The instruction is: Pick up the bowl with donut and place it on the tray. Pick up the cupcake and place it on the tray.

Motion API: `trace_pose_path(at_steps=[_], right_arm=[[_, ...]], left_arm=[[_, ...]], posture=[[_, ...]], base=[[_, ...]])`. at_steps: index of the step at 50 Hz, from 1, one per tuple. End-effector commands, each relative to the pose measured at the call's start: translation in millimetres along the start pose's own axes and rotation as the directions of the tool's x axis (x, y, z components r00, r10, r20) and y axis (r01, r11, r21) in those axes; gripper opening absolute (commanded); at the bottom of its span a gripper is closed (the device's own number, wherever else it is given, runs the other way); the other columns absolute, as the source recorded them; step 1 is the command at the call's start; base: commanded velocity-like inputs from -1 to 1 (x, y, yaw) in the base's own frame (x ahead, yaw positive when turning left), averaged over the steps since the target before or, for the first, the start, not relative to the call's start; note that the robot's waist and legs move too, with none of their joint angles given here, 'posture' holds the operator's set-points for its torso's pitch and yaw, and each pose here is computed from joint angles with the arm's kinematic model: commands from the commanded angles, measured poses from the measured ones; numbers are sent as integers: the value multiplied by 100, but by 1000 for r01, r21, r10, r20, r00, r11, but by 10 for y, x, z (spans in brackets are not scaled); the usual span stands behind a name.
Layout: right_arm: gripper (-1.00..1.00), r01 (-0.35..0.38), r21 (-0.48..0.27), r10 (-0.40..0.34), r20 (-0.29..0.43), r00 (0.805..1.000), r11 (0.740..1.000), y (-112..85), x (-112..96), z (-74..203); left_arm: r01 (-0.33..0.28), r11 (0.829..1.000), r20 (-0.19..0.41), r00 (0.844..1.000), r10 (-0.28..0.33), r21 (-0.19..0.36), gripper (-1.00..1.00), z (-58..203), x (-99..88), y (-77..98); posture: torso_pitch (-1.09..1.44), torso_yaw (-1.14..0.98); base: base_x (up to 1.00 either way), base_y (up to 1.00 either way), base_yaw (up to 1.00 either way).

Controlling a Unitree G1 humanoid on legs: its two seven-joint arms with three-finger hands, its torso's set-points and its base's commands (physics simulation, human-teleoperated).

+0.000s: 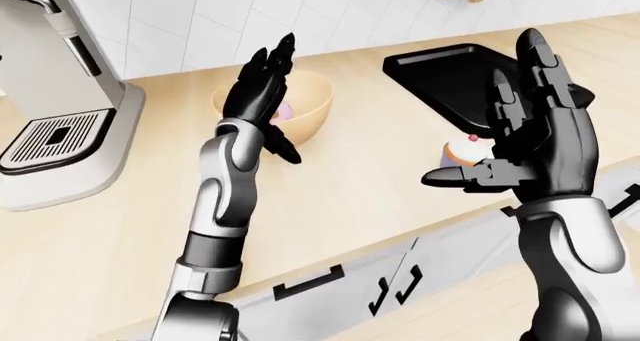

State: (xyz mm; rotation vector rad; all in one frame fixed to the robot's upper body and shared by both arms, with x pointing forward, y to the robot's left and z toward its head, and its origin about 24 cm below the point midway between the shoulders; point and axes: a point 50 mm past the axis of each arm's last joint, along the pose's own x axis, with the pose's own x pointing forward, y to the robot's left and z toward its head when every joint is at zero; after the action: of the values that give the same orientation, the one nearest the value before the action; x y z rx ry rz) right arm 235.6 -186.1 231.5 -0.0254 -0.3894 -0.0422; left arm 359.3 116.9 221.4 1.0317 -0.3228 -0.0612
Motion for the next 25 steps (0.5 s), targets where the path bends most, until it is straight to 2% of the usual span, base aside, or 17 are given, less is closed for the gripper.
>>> trace_pose_path(at_steps=[1, 3, 5, 8, 10, 14, 18, 25], right_arm=[[100, -4, -7, 4, 72, 997, 1000, 3, -12, 128], [100, 0, -9, 1, 73, 997, 1000, -9, -18, 135], [100, 1, -10, 0, 72, 997, 1000, -13, -18, 136], [100, 1, -11, 0, 72, 997, 1000, -13, -14, 132], [100, 1, -11, 0, 72, 997, 1000, -11, -14, 137], [100, 0, -12, 1, 73, 997, 1000, -8, -16, 140], [100, 2, -12, -1, 74, 997, 1000, -10, -23, 144], [100, 6, -25, -4, 80, 997, 1000, -38, -31, 194]], left_arm=[[-12, 1000, 7, 1000, 12, -1, 95, 5, 0, -18], [-3, 1000, 0, 1000, 3, 5, 62, -32, 9, -54], [2, 1000, 1, 1000, -2, 6, 40, -32, 8, -67], [10, 1000, 4, 1000, -10, 13, -34, -31, -1, -88], [8, 1000, 8, 1000, -8, 15, -65, -10, -12, -70], [9, 1000, 14, 1000, -10, 27, -76, 2, -30, -62], [15, 999, 22, 1000, -16, 36, -100, 13, -69, -49], [-15, 1000, 58, 998, 14, 16, -100, 133, -124, 182]], posture=[[0, 0], [0, 0], [0, 0], [0, 0], [0, 0], [0, 0], [0, 0], [0, 0]], base=[[0, 0, 0], [0, 0, 0], [0, 0, 0], [0, 0, 0], [0, 0, 0], [0, 0, 0], [0, 0, 0], [0, 0, 0]])
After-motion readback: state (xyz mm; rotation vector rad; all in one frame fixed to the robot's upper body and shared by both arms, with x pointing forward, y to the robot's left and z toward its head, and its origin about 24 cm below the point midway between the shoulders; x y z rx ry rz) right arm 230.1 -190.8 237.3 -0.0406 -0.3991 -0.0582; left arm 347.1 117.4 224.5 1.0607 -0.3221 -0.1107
